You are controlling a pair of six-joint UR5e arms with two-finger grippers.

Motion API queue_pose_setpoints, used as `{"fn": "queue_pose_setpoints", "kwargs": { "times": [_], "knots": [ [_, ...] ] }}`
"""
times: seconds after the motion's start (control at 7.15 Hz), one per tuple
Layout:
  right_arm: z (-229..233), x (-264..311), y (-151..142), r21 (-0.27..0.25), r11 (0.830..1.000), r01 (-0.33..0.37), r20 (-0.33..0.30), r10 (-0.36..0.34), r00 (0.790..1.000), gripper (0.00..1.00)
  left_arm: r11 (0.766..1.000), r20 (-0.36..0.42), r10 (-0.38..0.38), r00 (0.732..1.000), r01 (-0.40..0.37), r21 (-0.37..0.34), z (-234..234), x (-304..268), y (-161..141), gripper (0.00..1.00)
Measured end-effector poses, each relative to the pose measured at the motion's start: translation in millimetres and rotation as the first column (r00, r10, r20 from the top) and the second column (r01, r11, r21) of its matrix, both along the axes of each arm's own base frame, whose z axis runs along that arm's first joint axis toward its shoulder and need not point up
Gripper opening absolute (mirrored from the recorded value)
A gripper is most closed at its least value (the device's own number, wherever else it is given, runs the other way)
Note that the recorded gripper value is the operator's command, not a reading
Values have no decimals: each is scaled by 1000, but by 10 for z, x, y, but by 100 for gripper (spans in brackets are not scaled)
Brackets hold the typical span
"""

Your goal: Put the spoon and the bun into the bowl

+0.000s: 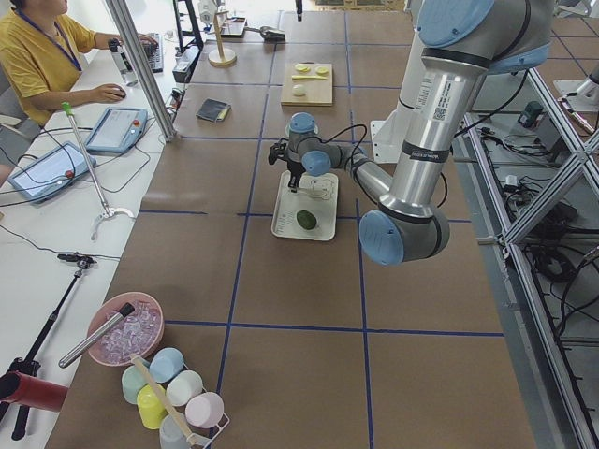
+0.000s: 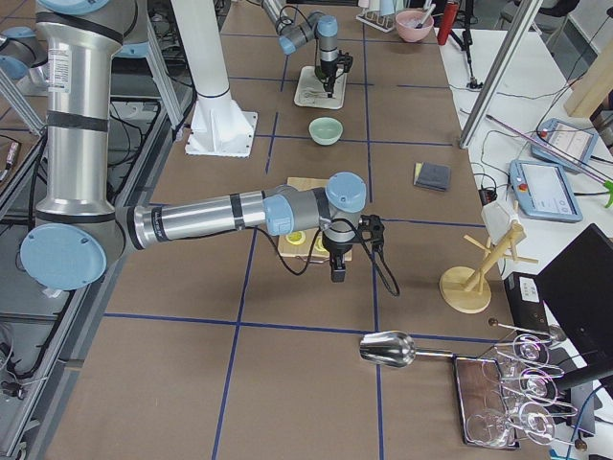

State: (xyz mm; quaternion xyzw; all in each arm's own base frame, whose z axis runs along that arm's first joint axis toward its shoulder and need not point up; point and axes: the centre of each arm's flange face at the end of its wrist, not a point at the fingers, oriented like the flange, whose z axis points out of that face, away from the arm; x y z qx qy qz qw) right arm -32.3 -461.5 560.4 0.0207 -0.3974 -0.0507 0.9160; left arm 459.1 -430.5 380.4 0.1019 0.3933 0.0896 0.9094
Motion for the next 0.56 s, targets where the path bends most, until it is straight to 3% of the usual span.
{"fn": "queue_pose_setpoints", "kwargs": {
  "times": [0.28,0.56],
  "knots": [
    [-70,-43,-20,21,1000,8,6,-9,1000,100,1000,-52,-9,999,10,15,-357,-3,6,0],
    [-139,-101,-29,49,999,20,39,-22,999,100,997,-169,-78,982,76,-20,-1109,135,-69,0]
  ]
}}
